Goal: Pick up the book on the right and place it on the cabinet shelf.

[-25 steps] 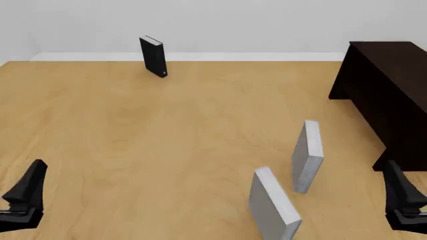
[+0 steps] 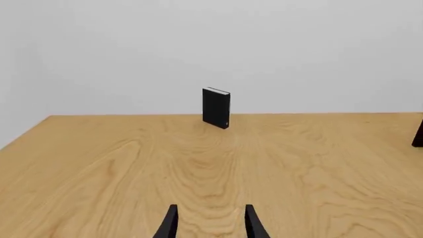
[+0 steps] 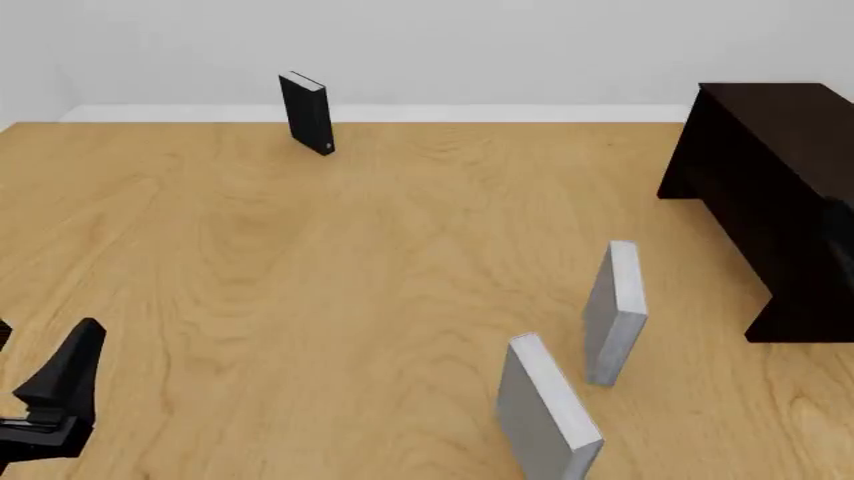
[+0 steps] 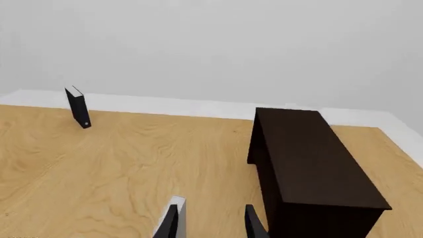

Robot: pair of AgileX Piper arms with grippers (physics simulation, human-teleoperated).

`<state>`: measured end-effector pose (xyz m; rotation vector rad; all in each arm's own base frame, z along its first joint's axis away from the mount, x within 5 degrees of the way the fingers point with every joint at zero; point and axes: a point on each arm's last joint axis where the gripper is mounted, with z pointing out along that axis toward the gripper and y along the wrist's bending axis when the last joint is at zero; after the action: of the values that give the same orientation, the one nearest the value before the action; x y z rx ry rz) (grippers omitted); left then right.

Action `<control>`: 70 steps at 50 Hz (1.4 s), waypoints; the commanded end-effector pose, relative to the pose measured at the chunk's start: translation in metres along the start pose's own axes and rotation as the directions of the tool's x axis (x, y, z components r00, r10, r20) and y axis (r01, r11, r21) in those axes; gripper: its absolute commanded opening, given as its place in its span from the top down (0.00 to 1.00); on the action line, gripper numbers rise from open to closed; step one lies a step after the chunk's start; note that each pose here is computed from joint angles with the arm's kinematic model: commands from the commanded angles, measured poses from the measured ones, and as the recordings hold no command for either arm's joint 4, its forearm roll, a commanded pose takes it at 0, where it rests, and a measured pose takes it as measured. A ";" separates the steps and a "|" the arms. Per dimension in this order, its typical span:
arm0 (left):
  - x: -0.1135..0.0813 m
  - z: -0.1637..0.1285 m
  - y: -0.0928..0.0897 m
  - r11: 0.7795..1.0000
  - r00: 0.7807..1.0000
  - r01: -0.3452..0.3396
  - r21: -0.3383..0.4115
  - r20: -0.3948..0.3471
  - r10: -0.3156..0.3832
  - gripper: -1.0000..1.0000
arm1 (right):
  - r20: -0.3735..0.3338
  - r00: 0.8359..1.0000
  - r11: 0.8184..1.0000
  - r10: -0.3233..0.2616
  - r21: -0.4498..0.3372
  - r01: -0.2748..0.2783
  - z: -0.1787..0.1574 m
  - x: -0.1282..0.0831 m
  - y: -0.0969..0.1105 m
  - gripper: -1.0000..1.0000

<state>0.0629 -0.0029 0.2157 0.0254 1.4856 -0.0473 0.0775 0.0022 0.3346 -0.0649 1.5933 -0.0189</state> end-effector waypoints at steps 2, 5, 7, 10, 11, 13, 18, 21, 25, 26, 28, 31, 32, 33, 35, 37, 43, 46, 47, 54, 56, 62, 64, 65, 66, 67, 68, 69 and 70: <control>-0.002 0.007 -0.002 1.000 1.000 0.011 0.027 0.003 -0.011 0.00 | -0.115 0.993 0.999 0.025 -0.025 -0.028 0.032 -0.085 -0.002 0.00; -0.002 0.008 -0.002 0.999 1.000 0.015 0.033 0.008 -0.015 0.00 | -0.138 0.990 0.999 0.013 -0.028 -0.017 0.038 -0.105 -0.003 0.00; -0.002 0.008 -0.003 0.999 1.000 0.014 0.037 0.009 -0.014 0.00 | -0.145 0.989 0.999 0.008 -0.037 -0.013 0.041 -0.119 -0.002 0.00; -0.002 0.008 -0.002 0.999 1.000 0.018 0.035 0.010 -0.018 0.00 | -0.159 0.987 0.998 -0.023 -0.061 0.013 0.048 -0.134 -0.001 0.00; -0.002 0.007 -0.002 0.999 1.000 0.015 0.034 0.011 -0.016 0.00 | -0.157 0.987 0.997 -0.012 -0.083 -0.001 0.050 -0.142 0.002 0.00; -0.002 0.007 -0.002 0.999 1.000 0.020 0.031 0.011 -0.021 0.00 | -0.178 0.984 0.997 -0.017 -0.075 0.004 0.059 -0.147 0.001 0.00; -0.002 0.006 -0.002 0.999 1.000 0.022 0.027 0.011 -0.022 0.00 | -0.207 0.978 0.998 0.004 -0.056 -0.016 0.076 -0.162 -0.001 0.00; -0.002 0.006 -0.002 0.999 1.000 0.025 0.029 0.011 -0.026 0.00 | -0.265 0.964 0.995 -0.019 -0.100 -0.008 0.095 -0.163 0.007 0.00; -0.002 0.006 -0.002 0.999 1.000 0.024 0.033 0.009 -0.024 0.00 | -0.298 0.953 0.994 -0.060 -0.110 0.028 0.111 -0.171 0.007 0.00; -0.002 0.006 -0.002 0.999 1.000 0.024 0.034 0.008 -0.024 0.00 | -0.296 0.954 0.993 -0.054 -0.115 0.020 0.113 -0.174 0.009 0.00; -0.002 0.006 -0.002 0.999 1.000 0.025 0.033 0.006 -0.026 0.00 | -0.311 0.945 0.987 -0.098 -0.154 0.052 0.121 -0.177 0.015 0.00; -0.002 0.006 -0.002 0.999 1.000 0.025 0.033 0.005 -0.025 0.00 | -0.326 0.940 0.984 -0.105 -0.173 0.050 0.131 -0.183 0.020 0.00; -0.002 0.006 -0.002 0.999 1.000 0.024 0.033 0.005 -0.025 0.00 | -0.327 0.938 0.983 -0.115 -0.172 0.060 0.132 -0.183 0.019 0.00; -0.002 0.006 -0.002 0.999 1.000 0.021 0.033 0.005 -0.022 0.00 | -0.338 0.934 0.981 -0.116 -0.186 0.054 0.137 -0.186 0.023 0.00; -0.002 0.007 -0.002 0.999 1.000 0.025 0.031 0.001 -0.025 0.00 | -0.335 0.922 0.969 -0.195 -0.210 0.129 0.143 -0.187 0.023 0.00; -0.002 0.007 -0.002 0.999 1.000 0.025 0.033 0.003 -0.025 0.00 | -0.318 0.942 0.984 -0.109 -0.165 0.058 0.145 -0.200 0.019 0.00; -0.001 0.006 -0.003 0.999 1.000 0.022 0.039 -0.003 -0.022 0.00 | -0.347 0.900 0.947 -0.264 -0.272 0.173 0.162 -0.199 0.034 0.00; -0.001 0.005 -0.003 0.999 1.000 0.018 0.039 -0.005 -0.018 0.00 | -0.361 0.900 0.957 -0.243 -0.239 0.163 0.171 -0.208 0.027 0.00; -0.001 0.005 -0.003 0.999 1.000 0.016 0.041 -0.007 -0.016 0.00 | -0.344 0.898 0.947 -0.274 -0.259 0.189 0.172 -0.211 0.031 0.00; 0.000 0.005 -0.003 0.999 1.000 0.012 0.044 -0.006 -0.012 0.00 | -0.438 0.862 0.955 -0.256 -0.253 0.155 0.200 -0.208 0.030 0.00; 0.000 0.004 -0.003 0.999 1.000 0.010 0.044 -0.007 -0.010 0.00 | -0.450 0.857 0.953 -0.250 -0.270 0.136 0.204 -0.204 0.038 0.00; 0.000 0.003 -0.003 0.999 1.000 0.009 0.043 -0.008 -0.008 0.00 | -0.510 0.832 0.964 -0.219 -0.243 0.105 0.220 -0.188 0.034 0.00; 0.000 0.002 -0.003 0.999 1.000 0.009 0.043 -0.007 -0.008 0.00 | -0.532 0.820 0.969 -0.210 -0.226 0.102 0.225 -0.182 0.029 0.00; 0.000 0.002 -0.003 0.999 1.000 0.006 0.045 -0.007 -0.006 0.00 | -0.550 0.818 0.980 -0.168 -0.186 0.076 0.230 -0.179 0.022 0.00; 0.000 0.002 -0.003 0.999 1.000 0.006 0.046 -0.008 -0.005 0.00 | -0.563 0.806 0.976 -0.183 -0.204 0.079 0.231 -0.174 0.026 0.00; 0.000 0.002 -0.003 0.999 1.000 0.006 0.046 -0.008 -0.006 0.00 | -0.577 0.787 0.968 -0.218 -0.231 0.099 0.232 -0.167 0.029 0.00; 0.000 0.003 -0.003 0.999 1.000 0.007 0.048 -0.009 -0.006 0.00 | -0.586 0.793 0.980 -0.166 -0.190 0.064 0.234 -0.168 0.024 0.00; 0.000 0.003 -0.003 0.999 1.000 0.005 0.050 -0.009 -0.005 0.00 | -0.605 0.776 0.976 -0.176 -0.212 0.057 0.235 -0.160 0.032 0.00; 0.000 0.002 -0.003 0.999 1.000 0.004 0.051 -0.009 -0.004 0.00 | -0.605 0.776 0.976 -0.178 -0.208 0.062 0.236 -0.160 0.030 0.00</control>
<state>0.0660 -0.0060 0.2161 0.0548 1.4912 -0.0878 0.2954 0.0480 0.5117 -0.3657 2.1473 -0.0087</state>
